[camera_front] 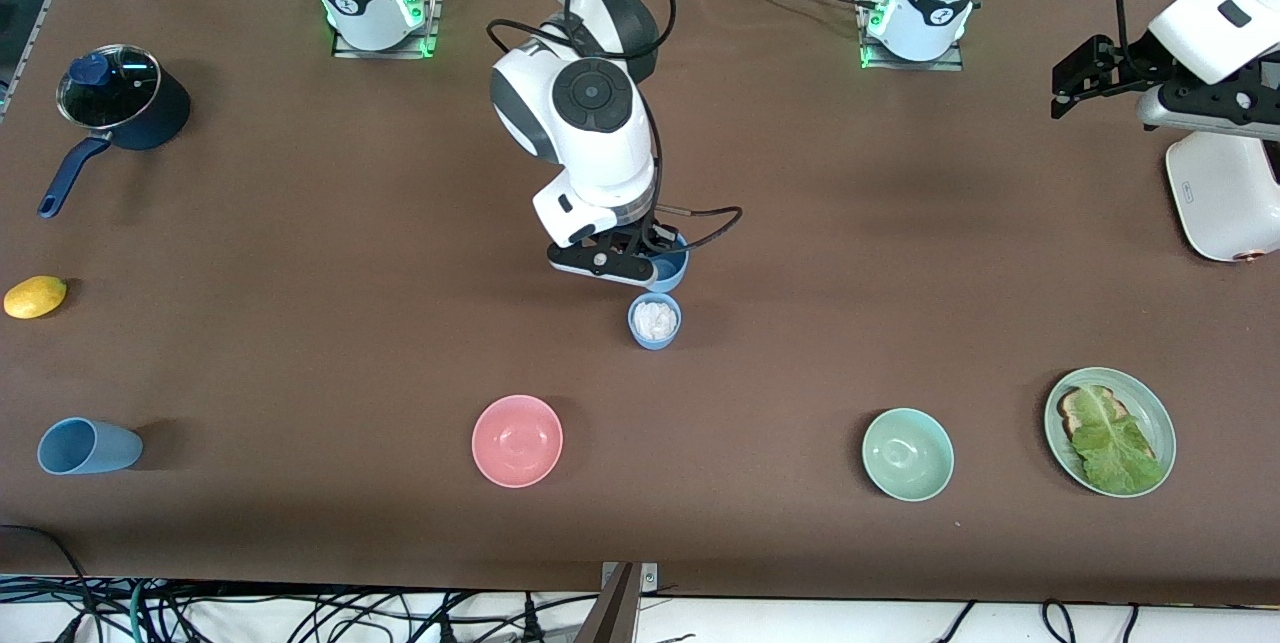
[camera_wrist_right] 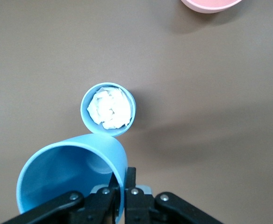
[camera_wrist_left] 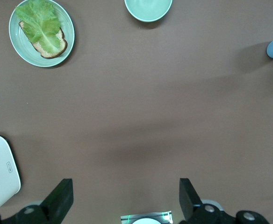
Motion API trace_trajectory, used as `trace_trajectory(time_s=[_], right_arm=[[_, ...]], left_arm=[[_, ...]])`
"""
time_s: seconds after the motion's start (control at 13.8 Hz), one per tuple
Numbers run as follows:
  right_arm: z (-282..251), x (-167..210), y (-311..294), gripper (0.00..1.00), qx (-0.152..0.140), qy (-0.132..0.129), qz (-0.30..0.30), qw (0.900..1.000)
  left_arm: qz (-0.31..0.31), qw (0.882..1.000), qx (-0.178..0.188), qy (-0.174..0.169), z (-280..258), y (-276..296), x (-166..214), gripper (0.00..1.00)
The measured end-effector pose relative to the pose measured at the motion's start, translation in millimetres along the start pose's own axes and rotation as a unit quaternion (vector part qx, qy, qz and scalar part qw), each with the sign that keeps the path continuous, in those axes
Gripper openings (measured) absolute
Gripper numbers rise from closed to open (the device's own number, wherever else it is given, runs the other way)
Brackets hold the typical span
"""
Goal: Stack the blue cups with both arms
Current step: 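Carry the blue cup with the right gripper over the tissue cup, then lower the blue cup onto the tissue cup with the right gripper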
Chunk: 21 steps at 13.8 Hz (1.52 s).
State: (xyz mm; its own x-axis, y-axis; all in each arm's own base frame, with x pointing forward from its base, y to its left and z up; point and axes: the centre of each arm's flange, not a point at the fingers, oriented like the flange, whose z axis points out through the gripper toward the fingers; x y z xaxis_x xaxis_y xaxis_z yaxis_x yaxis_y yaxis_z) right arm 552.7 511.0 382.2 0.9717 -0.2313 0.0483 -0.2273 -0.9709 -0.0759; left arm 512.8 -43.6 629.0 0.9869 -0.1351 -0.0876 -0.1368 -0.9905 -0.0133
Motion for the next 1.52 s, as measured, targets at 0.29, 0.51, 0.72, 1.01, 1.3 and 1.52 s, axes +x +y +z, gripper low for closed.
trace_trajectory(time_s=[0.29,0.51,0.72,1.01,1.3,1.52], right_arm=[[6.5,9.4,2.4,0.05,0.003,0.015,0.004,1.0],[7.5,20.4,6.9,0.05,0.005,0.031,0.008,0.999],[18.3,26.0,7.4,0.05,0.003,0.046,0.004,0.999],[30.6,22.7,4.6,0.05,0.0,0.045,-0.001,0.999],[32.9,19.8,2.6,0.05,-0.001,0.044,-0.003,0.999],[32.0,20.3,1.9,0.12,0.002,0.047,-0.003,0.999]], left_arm=[[-0.004,1.0,-0.001,0.002,11.1,-5.5,12.3,1.0],[-0.006,1.0,-0.002,-0.003,17.3,-7.9,16.9,1.0],[-0.006,1.0,-0.002,-0.001,17.6,-8.2,17.8,1.0],[-0.006,1.0,-0.002,-0.001,17.5,-8.2,17.9,1.0],[-0.018,1.0,-0.005,-0.006,23.1,-22.0,20.1,1.0],[-0.029,0.999,-0.008,-0.011,28.5,-34.4,22.0,1.0]])
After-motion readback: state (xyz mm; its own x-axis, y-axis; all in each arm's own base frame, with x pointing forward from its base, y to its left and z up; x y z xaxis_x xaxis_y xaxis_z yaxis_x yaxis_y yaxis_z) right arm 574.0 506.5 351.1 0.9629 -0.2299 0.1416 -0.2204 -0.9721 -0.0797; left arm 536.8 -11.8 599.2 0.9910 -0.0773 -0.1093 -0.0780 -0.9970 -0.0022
